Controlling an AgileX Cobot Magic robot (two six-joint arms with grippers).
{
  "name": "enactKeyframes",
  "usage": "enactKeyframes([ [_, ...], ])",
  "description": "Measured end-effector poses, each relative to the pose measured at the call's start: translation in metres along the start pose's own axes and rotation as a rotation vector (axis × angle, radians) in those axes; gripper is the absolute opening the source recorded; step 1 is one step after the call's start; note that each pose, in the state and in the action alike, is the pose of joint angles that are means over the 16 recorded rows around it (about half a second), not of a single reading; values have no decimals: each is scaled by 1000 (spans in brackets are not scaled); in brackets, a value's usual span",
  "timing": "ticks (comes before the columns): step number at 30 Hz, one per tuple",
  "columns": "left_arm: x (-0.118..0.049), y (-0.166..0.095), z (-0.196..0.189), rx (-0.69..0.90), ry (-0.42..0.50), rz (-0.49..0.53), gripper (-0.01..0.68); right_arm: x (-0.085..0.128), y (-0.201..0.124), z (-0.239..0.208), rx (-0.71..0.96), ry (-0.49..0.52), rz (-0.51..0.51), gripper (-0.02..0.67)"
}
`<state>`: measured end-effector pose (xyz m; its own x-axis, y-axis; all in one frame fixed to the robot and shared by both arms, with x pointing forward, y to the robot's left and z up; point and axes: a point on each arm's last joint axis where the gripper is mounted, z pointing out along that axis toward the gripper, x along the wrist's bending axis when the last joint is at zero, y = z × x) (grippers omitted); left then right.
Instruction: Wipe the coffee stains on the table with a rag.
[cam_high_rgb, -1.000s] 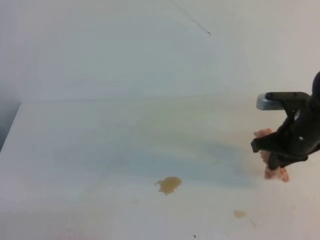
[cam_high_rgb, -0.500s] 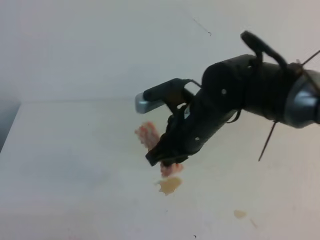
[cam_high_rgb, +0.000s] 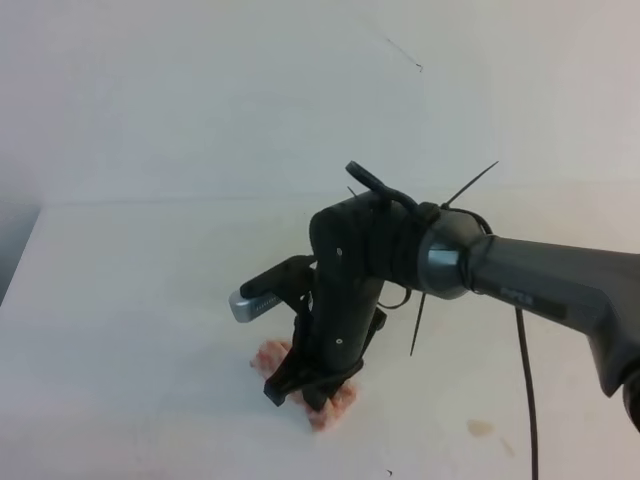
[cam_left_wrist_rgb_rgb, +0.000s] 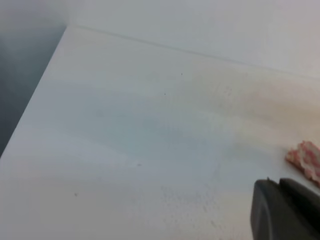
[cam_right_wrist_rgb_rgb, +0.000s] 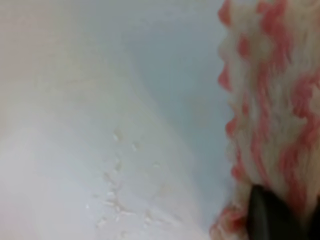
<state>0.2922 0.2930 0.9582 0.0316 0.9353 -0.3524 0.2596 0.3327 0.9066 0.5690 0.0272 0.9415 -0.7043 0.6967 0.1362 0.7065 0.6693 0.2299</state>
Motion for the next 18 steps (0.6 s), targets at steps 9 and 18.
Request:
enactKeyframes([
  [9, 0, 0, 0, 0, 0, 0, -3, -30, -1, 16, 62, -57, 111, 24],
  [18, 0, 1, 0, 0, 0, 0, -3, -84, -11, 8, 105, -89, 296, 21],
])
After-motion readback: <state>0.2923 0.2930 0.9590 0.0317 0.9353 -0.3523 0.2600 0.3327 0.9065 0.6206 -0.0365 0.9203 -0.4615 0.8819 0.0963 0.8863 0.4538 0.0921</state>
